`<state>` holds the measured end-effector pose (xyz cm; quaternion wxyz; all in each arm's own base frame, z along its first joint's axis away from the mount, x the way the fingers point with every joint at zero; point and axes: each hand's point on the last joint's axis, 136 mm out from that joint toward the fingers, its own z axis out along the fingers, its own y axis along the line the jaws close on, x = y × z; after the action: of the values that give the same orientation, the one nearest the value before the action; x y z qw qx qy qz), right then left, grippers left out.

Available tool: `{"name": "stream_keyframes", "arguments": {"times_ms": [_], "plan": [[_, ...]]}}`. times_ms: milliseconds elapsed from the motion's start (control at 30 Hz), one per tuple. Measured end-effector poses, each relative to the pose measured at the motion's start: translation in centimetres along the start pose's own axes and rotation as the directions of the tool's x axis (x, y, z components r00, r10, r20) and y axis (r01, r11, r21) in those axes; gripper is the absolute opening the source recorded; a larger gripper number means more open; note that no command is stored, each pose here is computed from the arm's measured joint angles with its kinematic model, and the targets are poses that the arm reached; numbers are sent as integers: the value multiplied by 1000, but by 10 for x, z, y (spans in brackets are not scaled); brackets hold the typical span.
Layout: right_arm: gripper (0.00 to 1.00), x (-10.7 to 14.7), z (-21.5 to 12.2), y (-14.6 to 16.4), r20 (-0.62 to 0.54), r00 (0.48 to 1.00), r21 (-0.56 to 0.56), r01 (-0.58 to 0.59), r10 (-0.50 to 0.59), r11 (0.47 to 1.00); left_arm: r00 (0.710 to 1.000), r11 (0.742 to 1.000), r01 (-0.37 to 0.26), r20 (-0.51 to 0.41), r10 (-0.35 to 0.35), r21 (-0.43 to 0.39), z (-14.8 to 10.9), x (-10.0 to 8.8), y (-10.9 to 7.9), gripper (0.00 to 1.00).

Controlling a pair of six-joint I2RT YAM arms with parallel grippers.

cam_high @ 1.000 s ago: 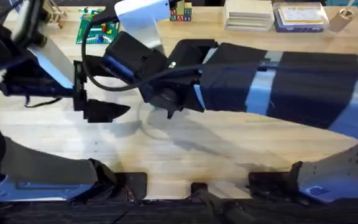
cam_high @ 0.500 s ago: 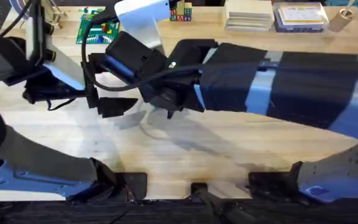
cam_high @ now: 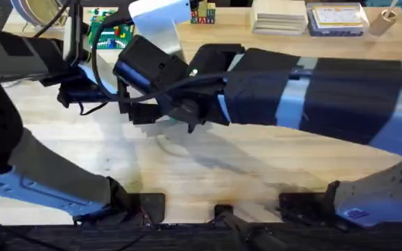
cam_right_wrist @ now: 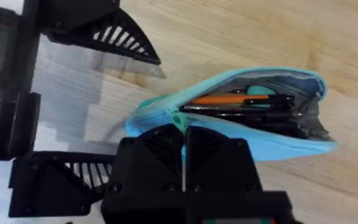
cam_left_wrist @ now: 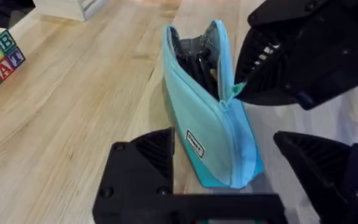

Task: Unzip the bag, pick up the pens from the table one at a time and place them inside, then zip the bag closed.

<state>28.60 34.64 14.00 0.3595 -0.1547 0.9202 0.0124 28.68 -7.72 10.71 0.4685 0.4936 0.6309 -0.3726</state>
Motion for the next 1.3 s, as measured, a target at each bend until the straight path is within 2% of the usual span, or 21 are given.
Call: {"name": "stream_keyframes", "arguments": {"times_ms": [233, 667, 700, 733, 833, 900, 1033, 1100, 1300], "plan": [[31, 0, 0, 0, 0, 1000, 0, 0, 0, 1000, 998, 998, 62, 0, -62, 7, 3, -1, 0, 993], [30, 0, 0, 0, 0, 1000, 0, 0, 0, 1000, 997, 997, 72, 0, -72, 7, 3, -1, 0, 989], [30, 0, 0, 0, 0, 1000, 0, 0, 0, 1000, 997, 997, 76, 0, -76, 7, 3, -1, 0, 925], [30, 0, 0, 0, 0, 1000, 0, 0, 0, 1000, 997, 997, 75, 0, -75, 7, 3, -1, 0, 818], [30, 0, 0, 0, 0, 1000, 0, 0, 0, 1000, 997, 997, 80, 3, -80, 7, 3, -1, 0, 420], [30, 0, 0, 0, 0, 1000, 0, 0, 0, 1000, 997, 997, 79, 4, -79, 6, 3, -1, 0, 230], [30, 0, 0, 0, 1, 1000, 0, 0, 0, 1000, 997, 997, 82, 4, -83, 8, 4, -2, 0, 144], [30, 0, 0, 0, 1, 1000, 0, 0, 0, 1000, 997, 996, 84, 3, -84, 9, 4, -1, 0, 62], [30, 0, 0, 0, 1, 1000, 0, 0, 0, 1000, 996, 996, 84, 3, -84, 9, 4, -1, 0, 44]]}}
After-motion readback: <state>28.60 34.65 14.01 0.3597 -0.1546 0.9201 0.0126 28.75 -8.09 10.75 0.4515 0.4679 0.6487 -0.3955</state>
